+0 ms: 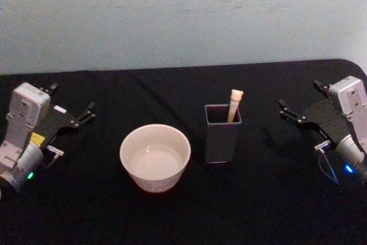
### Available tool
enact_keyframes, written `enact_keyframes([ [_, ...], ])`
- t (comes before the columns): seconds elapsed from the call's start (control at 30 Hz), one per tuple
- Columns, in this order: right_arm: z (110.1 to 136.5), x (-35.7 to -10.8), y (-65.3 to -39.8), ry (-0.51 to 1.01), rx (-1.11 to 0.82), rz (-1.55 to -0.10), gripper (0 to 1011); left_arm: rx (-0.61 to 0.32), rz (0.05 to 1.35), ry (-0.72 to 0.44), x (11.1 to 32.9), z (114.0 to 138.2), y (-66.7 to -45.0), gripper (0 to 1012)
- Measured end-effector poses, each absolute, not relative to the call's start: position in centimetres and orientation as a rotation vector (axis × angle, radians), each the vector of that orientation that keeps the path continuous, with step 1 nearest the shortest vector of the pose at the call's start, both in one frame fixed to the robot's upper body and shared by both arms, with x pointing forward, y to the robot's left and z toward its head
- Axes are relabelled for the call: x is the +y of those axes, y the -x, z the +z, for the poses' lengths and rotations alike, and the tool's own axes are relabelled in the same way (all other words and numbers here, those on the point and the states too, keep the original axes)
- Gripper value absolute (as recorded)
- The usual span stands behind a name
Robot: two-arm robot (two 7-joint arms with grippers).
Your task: Pick up the stirring spoon with one hand, stir inside the cup, then place it back in its original position.
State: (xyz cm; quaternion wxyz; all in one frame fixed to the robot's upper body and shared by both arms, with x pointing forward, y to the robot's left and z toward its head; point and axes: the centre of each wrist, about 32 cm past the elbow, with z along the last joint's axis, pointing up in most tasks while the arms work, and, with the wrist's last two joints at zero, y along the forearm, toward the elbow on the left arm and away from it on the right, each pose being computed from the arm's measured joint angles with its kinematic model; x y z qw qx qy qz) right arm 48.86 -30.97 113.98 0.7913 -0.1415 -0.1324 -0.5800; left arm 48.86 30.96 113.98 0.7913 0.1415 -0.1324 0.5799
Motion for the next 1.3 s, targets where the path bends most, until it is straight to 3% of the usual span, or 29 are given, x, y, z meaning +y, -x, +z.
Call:
enact_keyframes([
  [1.3,114.52,-31.54,-48.67,0.263,-0.257,-1.209,1002,-0.285,1.248,-0.304,30.97,113.98,-48.86,1001],
])
